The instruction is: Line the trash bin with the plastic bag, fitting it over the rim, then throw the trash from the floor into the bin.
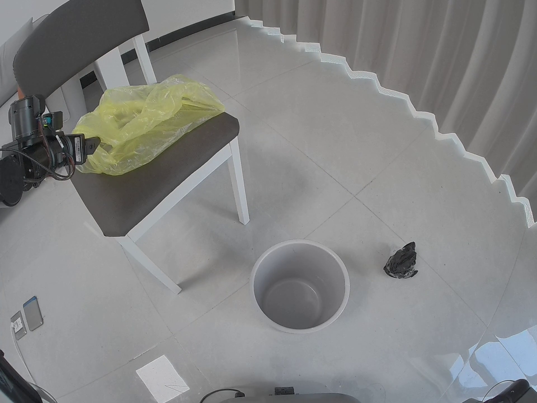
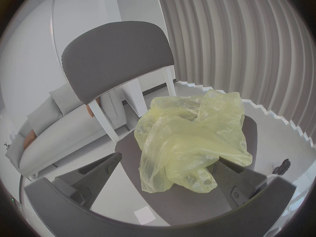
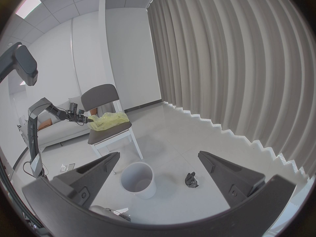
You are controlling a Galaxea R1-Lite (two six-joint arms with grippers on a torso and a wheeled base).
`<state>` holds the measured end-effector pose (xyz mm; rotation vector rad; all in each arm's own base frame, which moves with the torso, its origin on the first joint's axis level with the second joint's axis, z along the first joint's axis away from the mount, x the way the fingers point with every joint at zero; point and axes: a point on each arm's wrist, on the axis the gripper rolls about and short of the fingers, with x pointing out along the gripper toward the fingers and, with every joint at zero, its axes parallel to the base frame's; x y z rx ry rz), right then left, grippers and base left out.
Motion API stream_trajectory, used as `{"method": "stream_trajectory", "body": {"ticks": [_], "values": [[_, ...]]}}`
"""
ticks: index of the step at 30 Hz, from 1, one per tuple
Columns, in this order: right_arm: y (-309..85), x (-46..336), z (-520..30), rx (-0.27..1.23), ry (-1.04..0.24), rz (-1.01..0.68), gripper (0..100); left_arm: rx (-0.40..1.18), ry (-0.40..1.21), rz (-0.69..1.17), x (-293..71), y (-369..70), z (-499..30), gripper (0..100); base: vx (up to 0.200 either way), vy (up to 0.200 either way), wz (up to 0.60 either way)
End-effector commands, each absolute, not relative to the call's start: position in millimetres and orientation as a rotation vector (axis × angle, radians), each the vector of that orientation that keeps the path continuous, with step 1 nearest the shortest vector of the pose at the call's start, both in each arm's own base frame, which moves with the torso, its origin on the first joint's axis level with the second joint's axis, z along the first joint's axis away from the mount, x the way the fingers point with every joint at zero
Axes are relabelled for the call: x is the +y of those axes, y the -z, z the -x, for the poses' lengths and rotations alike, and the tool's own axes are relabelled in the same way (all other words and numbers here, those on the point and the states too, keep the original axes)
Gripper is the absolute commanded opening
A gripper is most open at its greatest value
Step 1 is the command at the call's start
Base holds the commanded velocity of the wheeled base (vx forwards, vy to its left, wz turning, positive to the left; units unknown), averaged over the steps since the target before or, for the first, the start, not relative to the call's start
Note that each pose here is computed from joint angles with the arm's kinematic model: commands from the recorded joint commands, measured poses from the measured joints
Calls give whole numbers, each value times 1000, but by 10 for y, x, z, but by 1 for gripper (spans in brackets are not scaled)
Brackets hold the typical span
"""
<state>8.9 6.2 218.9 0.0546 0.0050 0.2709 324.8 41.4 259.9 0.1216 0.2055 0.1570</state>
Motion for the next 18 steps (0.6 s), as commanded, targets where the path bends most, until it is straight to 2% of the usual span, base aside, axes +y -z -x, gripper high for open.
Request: {"method": "stream_trajectory", "body": {"ticks": [1, 2, 3, 14, 18], "values": [[-2196, 62, -88, 3, -272, -54, 100, 205, -142, -100, 419, -2588, -3262, 100, 0, 0, 0], [-2200, 62, -87, 1, -272, -54, 100, 205, -133, -91, 421, -2586, -3262, 100, 0, 0, 0], [-2200, 62, -87, 1, -272, -54, 100, 204, -131, -86, 425, -2586, -3261, 0, 0, 0, 0], [-2260, 62, -117, -2, -272, -52, 100, 212, -121, -74, 438, -2565, -3233, 0, 0, 0, 0], [-2393, 61, -183, -8, -272, -53, 100, 147, -88, -83, 314, -2759, -3102, 0, 0, 0, 0]]}}
